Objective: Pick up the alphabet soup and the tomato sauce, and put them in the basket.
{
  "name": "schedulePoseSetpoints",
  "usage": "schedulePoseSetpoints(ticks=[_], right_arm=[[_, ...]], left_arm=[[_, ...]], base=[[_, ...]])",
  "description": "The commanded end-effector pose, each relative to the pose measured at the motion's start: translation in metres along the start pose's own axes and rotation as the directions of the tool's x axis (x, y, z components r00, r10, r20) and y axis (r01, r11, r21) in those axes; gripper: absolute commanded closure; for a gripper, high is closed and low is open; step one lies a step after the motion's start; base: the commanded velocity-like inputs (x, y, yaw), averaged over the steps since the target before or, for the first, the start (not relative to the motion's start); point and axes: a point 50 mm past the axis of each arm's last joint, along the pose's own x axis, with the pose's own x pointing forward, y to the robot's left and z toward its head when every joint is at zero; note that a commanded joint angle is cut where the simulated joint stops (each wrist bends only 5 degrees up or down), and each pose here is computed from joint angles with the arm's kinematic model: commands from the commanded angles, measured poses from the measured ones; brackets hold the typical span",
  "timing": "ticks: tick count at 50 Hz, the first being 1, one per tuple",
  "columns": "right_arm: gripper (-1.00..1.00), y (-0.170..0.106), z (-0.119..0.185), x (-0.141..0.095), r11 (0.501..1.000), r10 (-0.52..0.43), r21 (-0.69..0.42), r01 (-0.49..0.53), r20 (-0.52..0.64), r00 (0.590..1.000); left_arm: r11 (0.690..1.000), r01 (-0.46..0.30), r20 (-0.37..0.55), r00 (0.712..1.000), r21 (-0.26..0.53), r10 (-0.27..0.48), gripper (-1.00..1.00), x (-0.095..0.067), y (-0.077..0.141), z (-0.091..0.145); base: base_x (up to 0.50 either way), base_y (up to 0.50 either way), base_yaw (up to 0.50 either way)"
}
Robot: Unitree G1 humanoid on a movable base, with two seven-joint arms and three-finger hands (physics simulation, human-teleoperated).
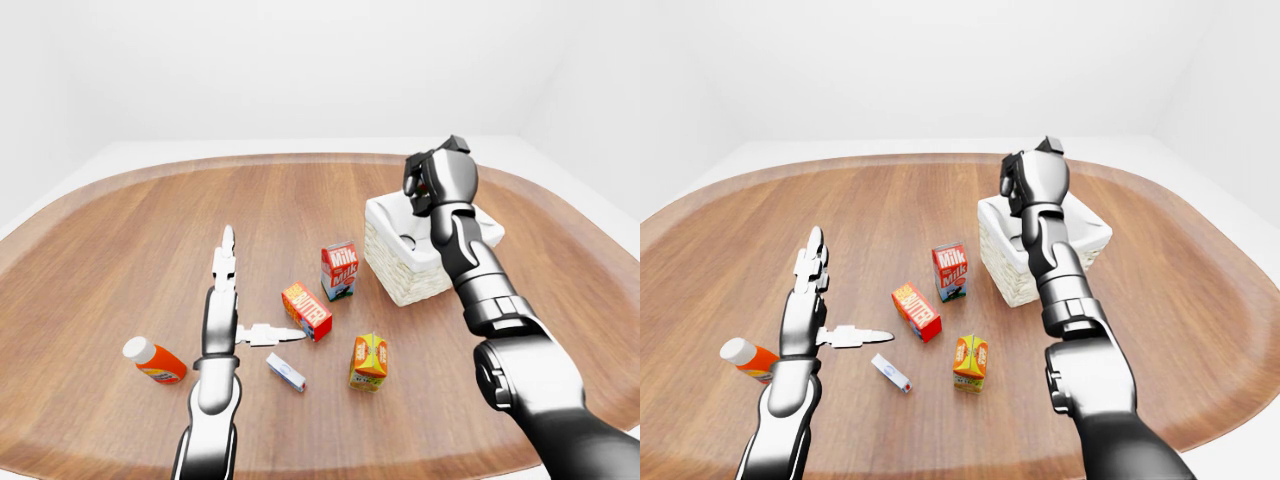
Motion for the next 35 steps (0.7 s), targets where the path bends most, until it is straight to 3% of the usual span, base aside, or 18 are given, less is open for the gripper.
schedulePoseSetpoints(ticks=[1, 27, 28, 35], right_arm=[[1.00, 0.001, -0.003, 0.013, 0.998, -0.004, -0.063, 0.002, -0.028, 1.000], [1.00, 0.023, 0.001, 0.010, 0.969, 0.150, -0.194, -0.150, -0.013, 0.989], [1.00, 0.024, 0.001, 0.010, 0.954, 0.174, -0.251, -0.167, 0.006, 0.985], [1.00, 0.028, 0.006, 0.008, 0.938, 0.197, -0.297, -0.176, 0.042, 0.979]], left_arm=[[1.000, -0.005, 0.000, 1.000, -0.004, 0.005, -1.00, 0.000, 0.001, 0.000], [1.000, -0.004, 0.011, 1.000, -0.005, 0.004, -1.00, 0.000, 0.001, 0.003], [1.000, -0.002, 0.004, 1.000, -0.004, 0.002, -1.00, 0.000, 0.001, 0.001], [1.000, -0.003, 0.003, 1.000, -0.005, 0.003, -1.00, 0.000, 0.001, 0.001]], base=[[0.00, 0.00, 0.00], [0.00, 0.00, 0.00], [0.00, 0.00, 0.00], [0.00, 0.00, 0.00]])
